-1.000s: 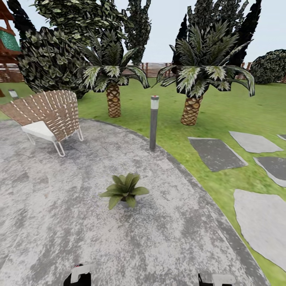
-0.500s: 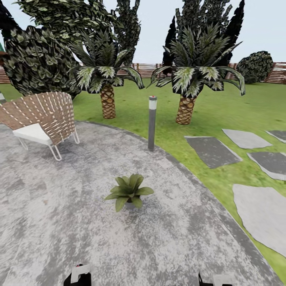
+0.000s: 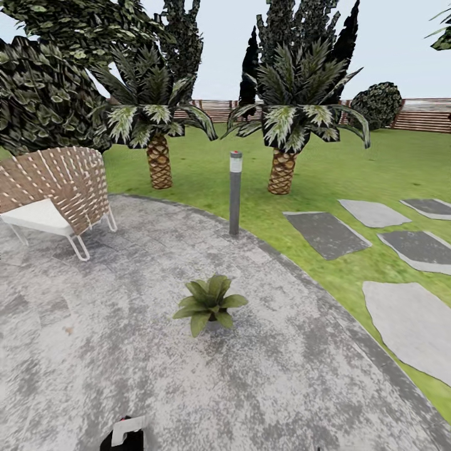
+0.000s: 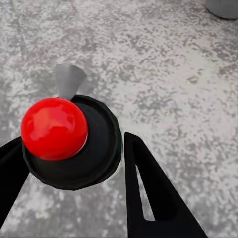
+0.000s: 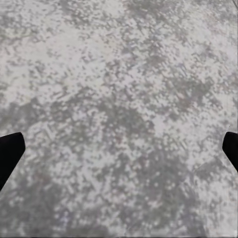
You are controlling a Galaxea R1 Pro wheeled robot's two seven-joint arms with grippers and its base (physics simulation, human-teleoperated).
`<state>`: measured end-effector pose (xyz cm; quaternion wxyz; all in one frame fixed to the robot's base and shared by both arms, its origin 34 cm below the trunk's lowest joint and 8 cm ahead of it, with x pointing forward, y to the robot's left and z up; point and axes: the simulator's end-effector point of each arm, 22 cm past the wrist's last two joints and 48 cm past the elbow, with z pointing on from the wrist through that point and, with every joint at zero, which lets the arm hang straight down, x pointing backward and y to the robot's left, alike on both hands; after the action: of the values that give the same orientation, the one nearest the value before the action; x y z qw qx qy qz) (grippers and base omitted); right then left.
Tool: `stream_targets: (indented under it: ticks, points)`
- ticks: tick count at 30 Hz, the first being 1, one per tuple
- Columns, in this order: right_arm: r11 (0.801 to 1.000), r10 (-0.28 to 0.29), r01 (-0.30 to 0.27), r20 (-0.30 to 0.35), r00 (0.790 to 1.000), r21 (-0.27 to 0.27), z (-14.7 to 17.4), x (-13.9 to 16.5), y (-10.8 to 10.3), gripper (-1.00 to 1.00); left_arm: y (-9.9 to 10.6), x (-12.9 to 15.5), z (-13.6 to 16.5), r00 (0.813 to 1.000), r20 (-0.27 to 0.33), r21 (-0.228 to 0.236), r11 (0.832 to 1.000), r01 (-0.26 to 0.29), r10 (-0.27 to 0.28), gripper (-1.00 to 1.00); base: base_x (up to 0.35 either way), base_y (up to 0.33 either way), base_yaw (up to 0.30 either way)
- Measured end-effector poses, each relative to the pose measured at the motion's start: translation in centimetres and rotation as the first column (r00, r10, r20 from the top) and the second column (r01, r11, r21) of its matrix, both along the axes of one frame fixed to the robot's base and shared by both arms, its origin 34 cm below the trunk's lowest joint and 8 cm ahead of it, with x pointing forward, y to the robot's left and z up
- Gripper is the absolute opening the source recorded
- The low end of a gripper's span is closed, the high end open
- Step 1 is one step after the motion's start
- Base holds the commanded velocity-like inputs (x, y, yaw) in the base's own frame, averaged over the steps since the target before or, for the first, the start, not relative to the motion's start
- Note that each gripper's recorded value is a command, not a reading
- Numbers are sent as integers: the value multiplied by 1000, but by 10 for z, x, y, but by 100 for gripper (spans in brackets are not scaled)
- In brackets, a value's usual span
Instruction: Pick up the pesticide atomizer in the garden and spray insectifuge to fully cover both potted plants in the garden.
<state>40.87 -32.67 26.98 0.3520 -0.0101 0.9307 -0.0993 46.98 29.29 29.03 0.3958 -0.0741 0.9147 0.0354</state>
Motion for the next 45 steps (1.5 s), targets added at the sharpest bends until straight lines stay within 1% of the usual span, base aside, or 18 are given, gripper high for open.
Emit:
stream_targets:
  ticks: [3, 5, 8, 14, 19, 37, 45]
  points:
    - [1000, -2, 3, -48, 999, 15, -11, -20, 10, 100, 0, 0, 0, 1000, 0, 0, 1000, 0, 0, -100, 0, 305, -1]
    - [1000, -3, 5, -65, 998, 25, -15, -27, 17, 100, 0, 0, 0, 1000, 0, 0, 1000, 0, 0, -100, 0, 305, -1]
    - [999, -4, 10, -132, 991, 46, -28, -56, 33, 100, 0, 0, 0, 1000, -1, 0, 1000, 0, 0, -100, 0, 300, 0]
    - [999, -6, 16, -207, 978, 49, -39, -89, 36, 100, 0, 0, 0, 1000, -1, 0, 1000, 0, 0, -100, 53, 265, 0]
    - [999, -7, 18, -220, 976, 48, -41, -95, 36, 100, 0, 0, 0, 1000, -1, 0, 1000, 0, 0, -100, 26, 50, 0]
    - [999, -7, 18, -221, 975, 48, -41, -96, 36, 100, -1, -3, -2, 1000, -7, -1, 1000, 0, 0, -100, 1, 1, 0]
    - [999, -7, 18, -220, 976, 48, -41, -95, 36, 100, -1, -4, -2, 1000, -10, -1, 1000, 0, 0, -100, 239, 9, 0]
